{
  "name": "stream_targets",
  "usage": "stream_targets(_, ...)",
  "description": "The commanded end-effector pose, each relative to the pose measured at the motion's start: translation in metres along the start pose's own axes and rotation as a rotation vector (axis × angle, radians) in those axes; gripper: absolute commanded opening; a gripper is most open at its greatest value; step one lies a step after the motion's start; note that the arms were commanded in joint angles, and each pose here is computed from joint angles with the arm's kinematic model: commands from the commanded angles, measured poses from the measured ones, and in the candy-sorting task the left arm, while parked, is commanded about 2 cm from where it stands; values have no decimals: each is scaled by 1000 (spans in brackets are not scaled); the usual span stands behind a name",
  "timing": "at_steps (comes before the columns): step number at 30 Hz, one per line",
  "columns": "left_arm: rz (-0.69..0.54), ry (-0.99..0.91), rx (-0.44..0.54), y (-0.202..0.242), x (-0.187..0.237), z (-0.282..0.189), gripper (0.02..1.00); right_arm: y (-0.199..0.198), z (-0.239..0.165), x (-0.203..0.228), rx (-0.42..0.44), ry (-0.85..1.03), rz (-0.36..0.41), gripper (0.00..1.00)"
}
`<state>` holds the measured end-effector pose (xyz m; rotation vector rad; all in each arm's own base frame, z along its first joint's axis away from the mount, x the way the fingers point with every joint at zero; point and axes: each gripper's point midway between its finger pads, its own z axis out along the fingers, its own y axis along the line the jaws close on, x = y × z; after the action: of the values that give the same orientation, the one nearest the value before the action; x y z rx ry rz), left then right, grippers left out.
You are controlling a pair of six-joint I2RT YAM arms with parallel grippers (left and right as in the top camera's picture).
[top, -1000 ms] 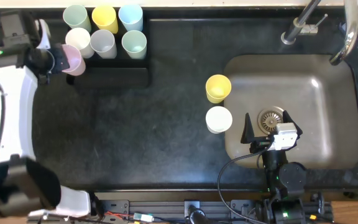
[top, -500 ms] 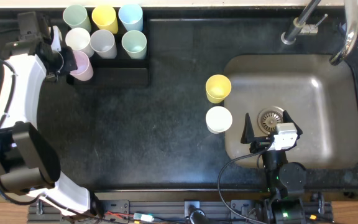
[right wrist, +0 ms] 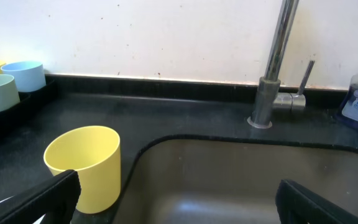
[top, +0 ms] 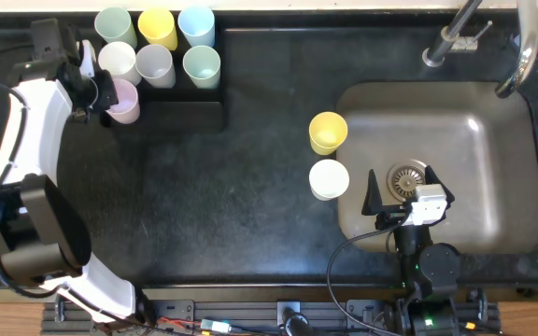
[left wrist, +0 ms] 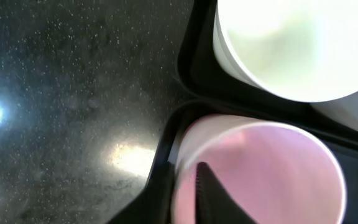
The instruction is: Store Cups
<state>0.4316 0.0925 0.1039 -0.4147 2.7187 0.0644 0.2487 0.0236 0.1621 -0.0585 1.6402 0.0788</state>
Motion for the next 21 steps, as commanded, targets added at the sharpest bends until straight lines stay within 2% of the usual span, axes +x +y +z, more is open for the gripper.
stream_targets(1, -13, 10, -6, 2, 2, 8, 240, -1, 0, 3, 1, -2, 0, 998)
stream_targets(5, -10, -19, -1, -3, -5, -2, 413, -1, 0, 3, 1, -2, 0, 998)
stream_targets(7, -22, -61, -41, -4, -13, -22, 557, -1, 0, 3, 1, -2, 0, 996)
stream_targets(9, -49, -120, -106, -3, -22, -55, 755, -1, 0, 3, 1, -2, 0, 996)
stream_targets(11, -46, -189, -114, -12, -32, -98, 825, -1, 0, 3, 1, -2, 0, 998)
stream_targets(13, -24, -263, -80, -31, -40, -144, 864, -1, 0, 3, 1, -2, 0, 996)
stream_targets(18, 68, -415, 49, -125, -51, -232, 958, -1, 0, 3, 1, -2, 0, 996)
stream_targets(21, 115, -405, 198, -216, -27, -252, 989, -1, 0, 3, 1, -2, 0, 998)
